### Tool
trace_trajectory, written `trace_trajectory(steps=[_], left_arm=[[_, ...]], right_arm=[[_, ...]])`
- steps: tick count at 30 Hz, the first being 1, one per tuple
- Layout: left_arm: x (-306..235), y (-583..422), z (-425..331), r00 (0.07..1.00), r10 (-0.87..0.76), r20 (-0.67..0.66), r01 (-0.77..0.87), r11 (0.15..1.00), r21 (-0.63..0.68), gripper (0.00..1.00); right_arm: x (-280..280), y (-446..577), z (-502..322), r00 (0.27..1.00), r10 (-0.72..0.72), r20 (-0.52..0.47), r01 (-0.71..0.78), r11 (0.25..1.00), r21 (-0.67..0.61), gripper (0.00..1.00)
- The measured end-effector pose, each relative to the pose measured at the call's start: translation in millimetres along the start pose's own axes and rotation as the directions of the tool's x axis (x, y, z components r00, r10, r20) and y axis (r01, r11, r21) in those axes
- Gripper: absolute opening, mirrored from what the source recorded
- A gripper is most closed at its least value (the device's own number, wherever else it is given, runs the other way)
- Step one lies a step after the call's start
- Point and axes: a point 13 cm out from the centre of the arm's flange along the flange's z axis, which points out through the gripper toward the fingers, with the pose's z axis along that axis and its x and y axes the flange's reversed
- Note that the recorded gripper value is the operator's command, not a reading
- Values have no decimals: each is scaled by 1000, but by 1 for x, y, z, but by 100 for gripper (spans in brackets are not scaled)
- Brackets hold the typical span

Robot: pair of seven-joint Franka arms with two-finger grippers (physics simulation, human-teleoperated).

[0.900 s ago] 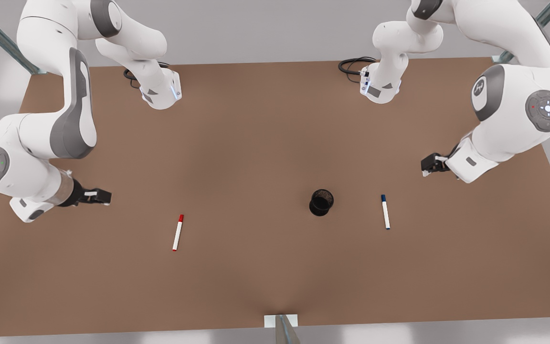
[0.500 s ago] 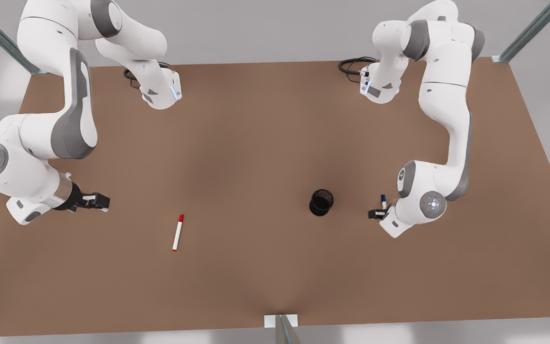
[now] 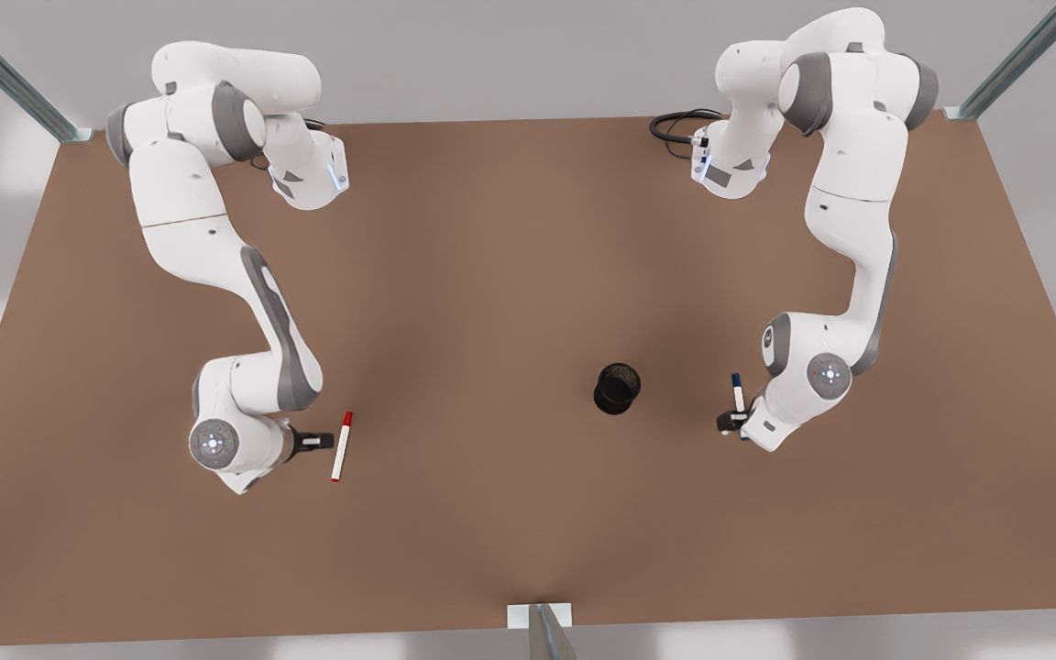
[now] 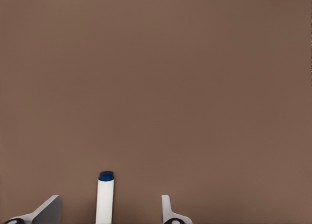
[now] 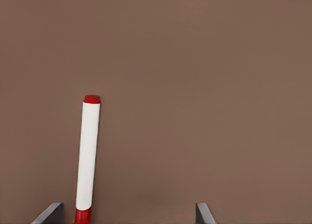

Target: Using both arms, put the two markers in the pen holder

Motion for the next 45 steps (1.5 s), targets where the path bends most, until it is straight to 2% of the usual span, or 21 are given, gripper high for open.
trace_trajectory(steps=[2,4,6,8,12,14,20,23,25,27,31,34,37,40,45], left_arm=[[-1,0,4,1000,7,8,-7,1000,0,100],[-1,1,8,1000,14,11,-14,1000,-1,98],[-1,1,12,1000,23,13,-23,1000,-3,83],[-2,2,13,999,33,16,-33,999,-7,73],[-4,4,13,999,46,24,-46,999,-11,63],[-4,4,13,998,51,26,-51,999,-12,58],[-5,5,14,998,60,27,-60,998,-14,57],[-3,7,18,998,61,22,-61,998,-15,55],[-3,8,19,998,63,21,-62,998,-16,53],[-3,9,20,998,63,19,-63,998,-16,45],[-2,9,21,998,66,18,-65,998,-17,39],[-2,9,21,998,67,18,-67,998,-17,38],[-2,9,22,998,68,16,-68,998,-17,37],[0,10,24,998,68,12,-67,998,-17,32],[0,10,25,998,65,12,-65,998,-20,22]], right_arm=[[-4,22,16,1000,-6,10,6,1000,-2,99],[-6,38,27,1000,-2,19,2,1000,-2,87],[-8,47,33,999,13,30,-13,1000,-4,77],[-11,49,36,999,35,39,-34,999,-8,74],[-14,50,45,996,78,49,-78,997,-16,74],[-17,50,48,994,99,55,-98,995,-20,70],[-22,50,49,986,146,74,-144,989,-30,56],[-23,50,49,983,164,79,-162,986,-34,44],[-24,49,49,981,175,80,-173,984,-36,36],[-25,49,50,979,185,81,-183,982,-38,28],[-28,50,43,976,198,92,-194,980,-46,23],[-39,68,-36,966,183,181,-170,982,-81,23],[-31,122,-118,956,127,263,-94,986,-137,23],[-24,183,-176,940,70,333,-5,982,-191,23],[-4,289,-227,894,-37,446,150,963,-222,23]])
